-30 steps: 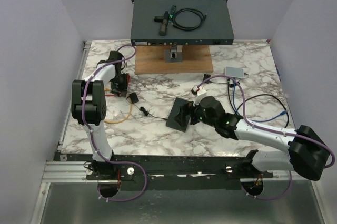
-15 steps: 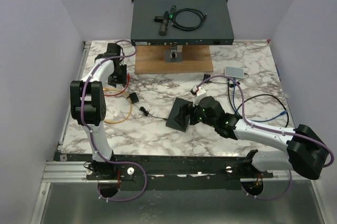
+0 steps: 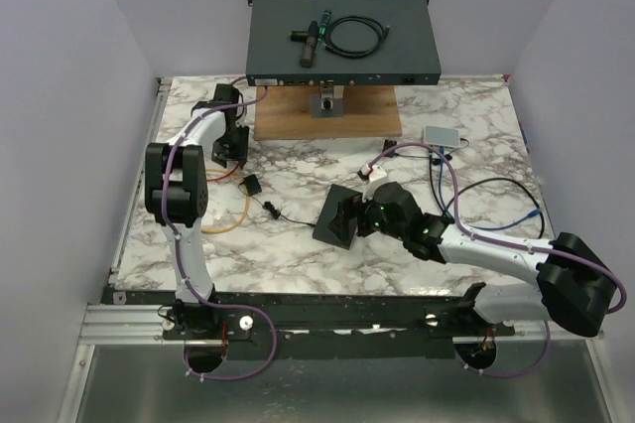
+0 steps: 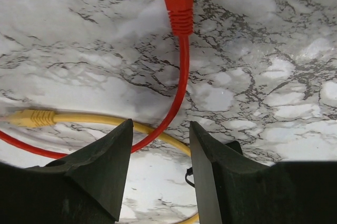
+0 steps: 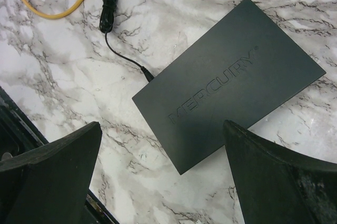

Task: Insert the plug into the switch port
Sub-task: Pick up the connector from the center of the board.

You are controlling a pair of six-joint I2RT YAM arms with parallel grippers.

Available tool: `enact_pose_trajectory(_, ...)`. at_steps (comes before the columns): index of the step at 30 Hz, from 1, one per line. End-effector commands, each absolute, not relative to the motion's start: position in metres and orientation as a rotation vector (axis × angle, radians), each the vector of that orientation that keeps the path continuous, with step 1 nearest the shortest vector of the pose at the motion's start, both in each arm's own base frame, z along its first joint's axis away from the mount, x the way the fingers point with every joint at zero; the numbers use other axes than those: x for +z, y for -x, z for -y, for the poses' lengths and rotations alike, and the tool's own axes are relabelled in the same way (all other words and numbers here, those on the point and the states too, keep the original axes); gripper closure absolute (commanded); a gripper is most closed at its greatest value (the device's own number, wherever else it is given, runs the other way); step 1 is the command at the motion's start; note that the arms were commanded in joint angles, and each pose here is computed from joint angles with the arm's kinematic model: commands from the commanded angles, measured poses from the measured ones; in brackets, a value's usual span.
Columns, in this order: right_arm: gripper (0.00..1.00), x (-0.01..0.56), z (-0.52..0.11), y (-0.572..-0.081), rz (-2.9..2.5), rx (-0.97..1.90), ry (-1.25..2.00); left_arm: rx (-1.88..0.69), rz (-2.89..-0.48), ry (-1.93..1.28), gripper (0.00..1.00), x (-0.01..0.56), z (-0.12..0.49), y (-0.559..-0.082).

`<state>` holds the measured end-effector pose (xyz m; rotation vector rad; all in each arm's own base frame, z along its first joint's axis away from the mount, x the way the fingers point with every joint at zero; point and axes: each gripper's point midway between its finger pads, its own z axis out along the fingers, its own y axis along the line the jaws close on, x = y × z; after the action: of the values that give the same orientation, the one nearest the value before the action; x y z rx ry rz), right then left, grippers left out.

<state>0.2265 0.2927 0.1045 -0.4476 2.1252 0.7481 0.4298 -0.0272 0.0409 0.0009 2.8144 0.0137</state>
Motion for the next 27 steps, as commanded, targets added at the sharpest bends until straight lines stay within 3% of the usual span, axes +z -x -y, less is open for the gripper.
enact_pose_trajectory(1, 0.0, 0.1035, -0.2936, -0.2283, -2.112, 0.736, 0.457, 0.078, -2.866, -0.091, 0.53, 0.0316, 0.0308, -0.4247)
enact_pose_trajectory(9, 0.0, 0.1036, -0.2938, -0.228, -2.112, 0.739, 0.459, 0.085, -2.885, -0.117, 0.53, 0.0309, 0.0313, -0.4237)
enact_pose_trajectory(18, 0.0, 0.1029, -0.2928, -0.2279, -2.112, 0.735, 0.458, 0.079, -2.9, -0.139, 0.68, 0.0317, 0.0326, -0.4266)
enact_pose_trajectory(27, 0.0, 0.1015, -0.2931, -0.2279, -2.117, 0.734, 0.461, 0.081, -2.933, -0.149, 0.67, 0.0309, 0.0322, -0.4254)
